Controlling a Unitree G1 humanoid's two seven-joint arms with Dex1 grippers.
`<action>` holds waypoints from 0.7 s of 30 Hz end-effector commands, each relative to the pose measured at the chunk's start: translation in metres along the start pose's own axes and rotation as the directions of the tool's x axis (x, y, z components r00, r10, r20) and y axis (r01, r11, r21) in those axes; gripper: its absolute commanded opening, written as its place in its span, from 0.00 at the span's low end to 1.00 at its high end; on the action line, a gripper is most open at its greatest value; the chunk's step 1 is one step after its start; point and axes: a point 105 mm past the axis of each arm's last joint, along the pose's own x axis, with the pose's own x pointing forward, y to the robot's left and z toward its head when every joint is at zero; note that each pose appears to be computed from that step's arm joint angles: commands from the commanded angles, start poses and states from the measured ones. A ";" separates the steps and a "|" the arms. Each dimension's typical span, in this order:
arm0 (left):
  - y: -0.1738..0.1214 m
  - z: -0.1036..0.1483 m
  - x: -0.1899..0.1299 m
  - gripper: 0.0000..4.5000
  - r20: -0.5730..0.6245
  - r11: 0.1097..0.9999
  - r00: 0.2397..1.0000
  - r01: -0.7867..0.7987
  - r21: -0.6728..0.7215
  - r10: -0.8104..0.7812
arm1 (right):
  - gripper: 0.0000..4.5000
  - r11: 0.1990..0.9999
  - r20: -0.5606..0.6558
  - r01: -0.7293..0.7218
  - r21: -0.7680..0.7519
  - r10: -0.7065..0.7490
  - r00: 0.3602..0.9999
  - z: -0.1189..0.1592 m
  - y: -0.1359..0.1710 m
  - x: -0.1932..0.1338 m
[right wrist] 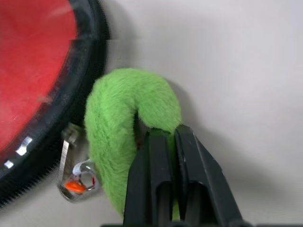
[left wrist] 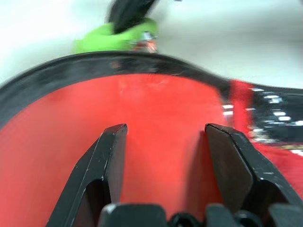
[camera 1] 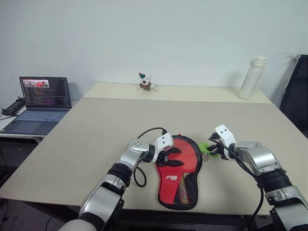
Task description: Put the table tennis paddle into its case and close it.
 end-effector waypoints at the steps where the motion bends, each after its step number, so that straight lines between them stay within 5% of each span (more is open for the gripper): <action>1: -0.033 -0.044 0.011 0.64 -0.105 0.984 0.984 0.131 -0.119 -0.144 | 0.01 0.998 0.036 0.064 -0.009 -0.064 0.997 0.008 -0.018 -0.022; 11: -0.030 -0.053 0.014 0.64 -0.153 0.990 0.983 0.085 -0.115 -0.102 | 0.01 0.993 -0.075 -0.078 -0.085 0.072 0.995 -0.021 0.005 -0.074; 21: -0.027 -0.056 0.017 0.64 -0.176 0.993 0.981 0.057 -0.108 -0.075 | 0.01 0.914 -0.186 -0.378 -0.145 0.350 0.918 -0.047 0.092 -0.100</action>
